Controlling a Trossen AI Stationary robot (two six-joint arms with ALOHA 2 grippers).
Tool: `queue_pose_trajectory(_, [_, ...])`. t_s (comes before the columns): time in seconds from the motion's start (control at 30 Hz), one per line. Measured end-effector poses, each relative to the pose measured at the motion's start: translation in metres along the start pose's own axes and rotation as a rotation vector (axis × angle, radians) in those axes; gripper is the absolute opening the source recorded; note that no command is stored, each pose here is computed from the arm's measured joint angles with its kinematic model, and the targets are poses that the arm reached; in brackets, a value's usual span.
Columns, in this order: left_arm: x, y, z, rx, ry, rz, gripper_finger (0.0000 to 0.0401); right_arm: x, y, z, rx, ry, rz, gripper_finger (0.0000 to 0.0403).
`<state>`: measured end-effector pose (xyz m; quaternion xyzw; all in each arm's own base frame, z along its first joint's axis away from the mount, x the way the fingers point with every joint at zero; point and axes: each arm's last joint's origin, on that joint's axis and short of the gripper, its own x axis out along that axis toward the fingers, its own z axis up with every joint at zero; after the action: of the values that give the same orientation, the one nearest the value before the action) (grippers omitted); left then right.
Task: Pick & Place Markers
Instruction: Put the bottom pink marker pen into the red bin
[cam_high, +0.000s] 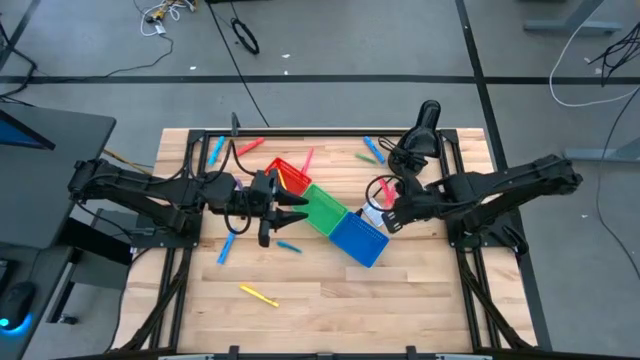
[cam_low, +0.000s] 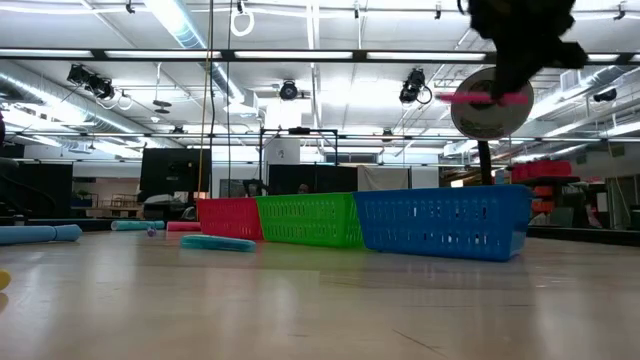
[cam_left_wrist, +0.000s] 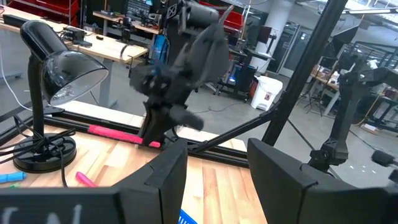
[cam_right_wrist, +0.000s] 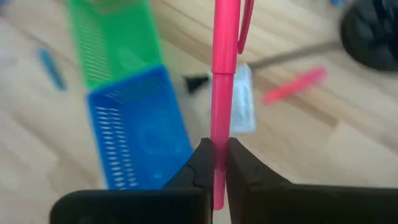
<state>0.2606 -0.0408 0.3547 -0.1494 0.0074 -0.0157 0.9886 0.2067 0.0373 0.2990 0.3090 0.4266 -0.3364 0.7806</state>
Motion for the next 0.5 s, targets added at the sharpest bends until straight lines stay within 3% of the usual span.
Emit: queue_pose_trajectory(0.5, [0.0, 0.0, 0.001, -0.002, -0.006, -0.002, 0.0174, -0.036, 0.044, 0.016, -0.279, -0.307, 0.352, 0.0009])
